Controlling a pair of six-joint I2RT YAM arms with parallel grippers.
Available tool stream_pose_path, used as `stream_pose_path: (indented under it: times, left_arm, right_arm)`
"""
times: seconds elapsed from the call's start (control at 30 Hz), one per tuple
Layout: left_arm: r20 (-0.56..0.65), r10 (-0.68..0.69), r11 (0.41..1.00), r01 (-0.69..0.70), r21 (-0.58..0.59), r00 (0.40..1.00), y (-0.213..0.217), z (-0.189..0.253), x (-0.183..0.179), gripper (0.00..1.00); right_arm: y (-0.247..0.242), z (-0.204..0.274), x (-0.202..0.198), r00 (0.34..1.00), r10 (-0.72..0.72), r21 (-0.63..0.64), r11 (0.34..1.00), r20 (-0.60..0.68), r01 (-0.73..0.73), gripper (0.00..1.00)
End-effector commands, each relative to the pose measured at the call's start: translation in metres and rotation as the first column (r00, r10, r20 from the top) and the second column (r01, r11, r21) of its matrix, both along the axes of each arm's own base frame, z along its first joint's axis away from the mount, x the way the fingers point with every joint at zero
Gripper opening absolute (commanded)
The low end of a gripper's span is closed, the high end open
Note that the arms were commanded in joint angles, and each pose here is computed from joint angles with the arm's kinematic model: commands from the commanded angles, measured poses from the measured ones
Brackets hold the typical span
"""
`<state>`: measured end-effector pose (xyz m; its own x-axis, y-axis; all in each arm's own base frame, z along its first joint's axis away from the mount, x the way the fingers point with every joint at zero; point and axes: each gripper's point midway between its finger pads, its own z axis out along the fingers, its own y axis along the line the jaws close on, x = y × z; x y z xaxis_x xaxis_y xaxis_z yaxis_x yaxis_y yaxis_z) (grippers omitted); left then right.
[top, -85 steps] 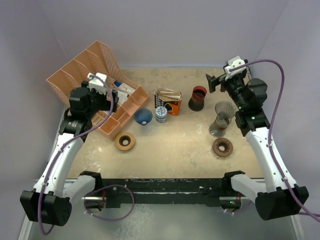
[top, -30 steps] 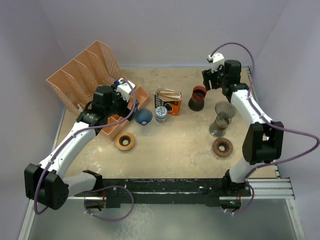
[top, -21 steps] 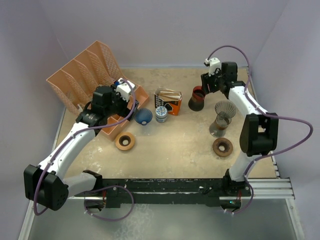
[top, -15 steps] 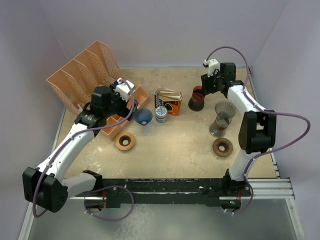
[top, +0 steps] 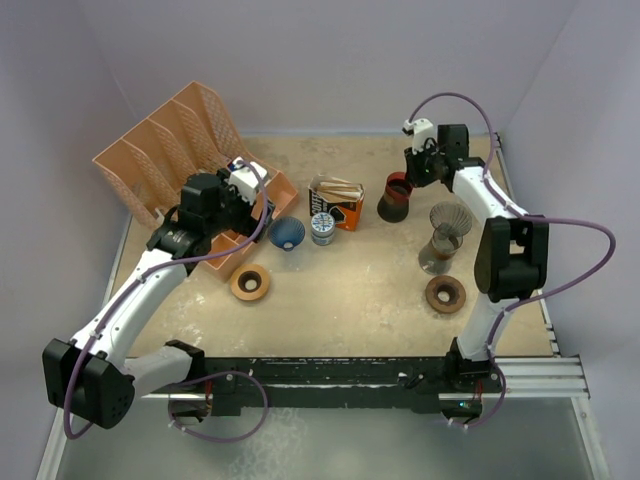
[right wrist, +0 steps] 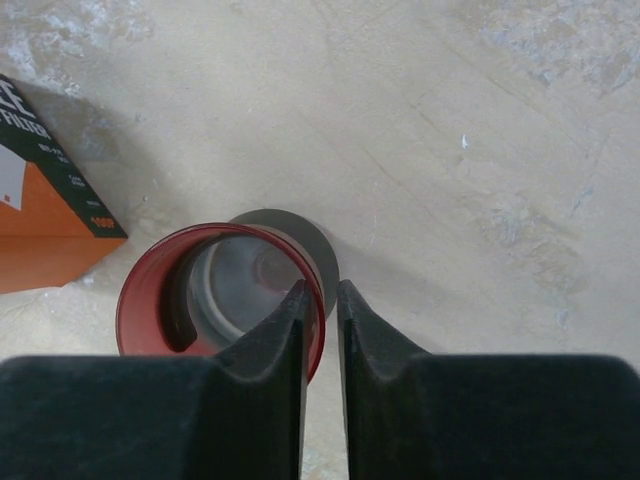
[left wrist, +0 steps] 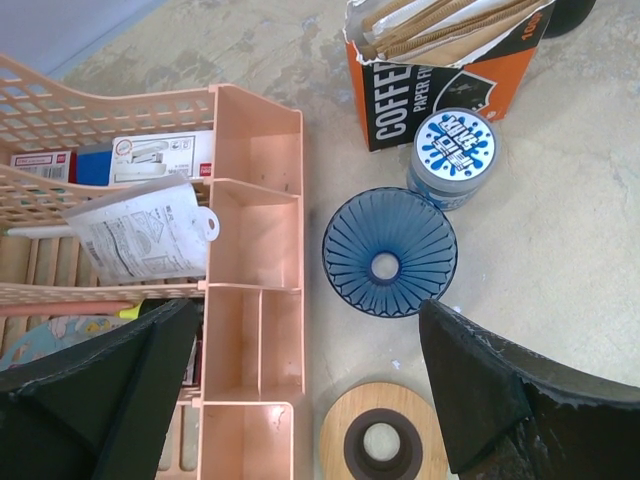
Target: Place the coffee filter in the dripper
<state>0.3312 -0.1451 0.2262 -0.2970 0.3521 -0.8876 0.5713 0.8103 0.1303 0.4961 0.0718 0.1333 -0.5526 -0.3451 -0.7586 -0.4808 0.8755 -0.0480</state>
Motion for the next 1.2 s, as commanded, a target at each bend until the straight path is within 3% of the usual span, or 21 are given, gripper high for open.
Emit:
stream_pose_path:
  times: [0.0, 0.2, 0.47, 0.8, 0.97, 1.07, 1.17]
  left_arm:
    - [0.067, -0.001, 1.0, 0.0, 0.016, 0.998, 0.003, 0.021, 0.003, 0.92]
    - [0.058, 0.016, 0.997, -0.02, 0.068, 0.998, 0.01, 0.017, 0.005, 0.92]
    - [0.048, 0.044, 0.995, -0.048, 0.087, 0.998, 0.014, 0.016, 0.01, 0.92]
    - [0.018, 0.097, 0.991, -0.098, 0.092, 0.995, 0.02, 0.01, 0.018, 0.93]
    - [-0.022, 0.153, 0.986, -0.151, 0.063, 0.988, 0.035, 0.009, 0.027, 0.93]
    - [-0.032, 0.18, 0.983, -0.179, 0.047, 0.983, 0.044, 0.01, 0.031, 0.93]
    - [-0.042, 0.2, 0.979, -0.199, 0.034, 0.979, 0.049, 0.008, 0.032, 0.93]
  right_arm:
    - [0.009, 0.032, 0.0, 0.997, 0.06, 0.013, 0.998, 0.058, -0.061, 0.14]
    - [0.017, 0.044, -0.028, 0.982, 0.178, -0.012, 0.984, 0.065, -0.177, 0.01]
    - [0.043, 0.066, -0.081, 0.921, 0.376, -0.078, 0.926, 0.105, -0.369, 0.0]
    - [0.134, 0.07, -0.163, 0.701, 0.697, -0.128, 0.717, 0.15, -0.685, 0.0]
    - [0.181, 0.06, -0.202, 0.591, 0.792, -0.129, 0.609, 0.155, -0.783, 0.0]
    - [0.206, 0.051, -0.22, 0.542, 0.827, -0.134, 0.561, 0.151, -0.817, 0.0]
    - [0.225, 0.043, -0.227, 0.535, 0.831, -0.144, 0.554, 0.151, -0.82, 0.0]
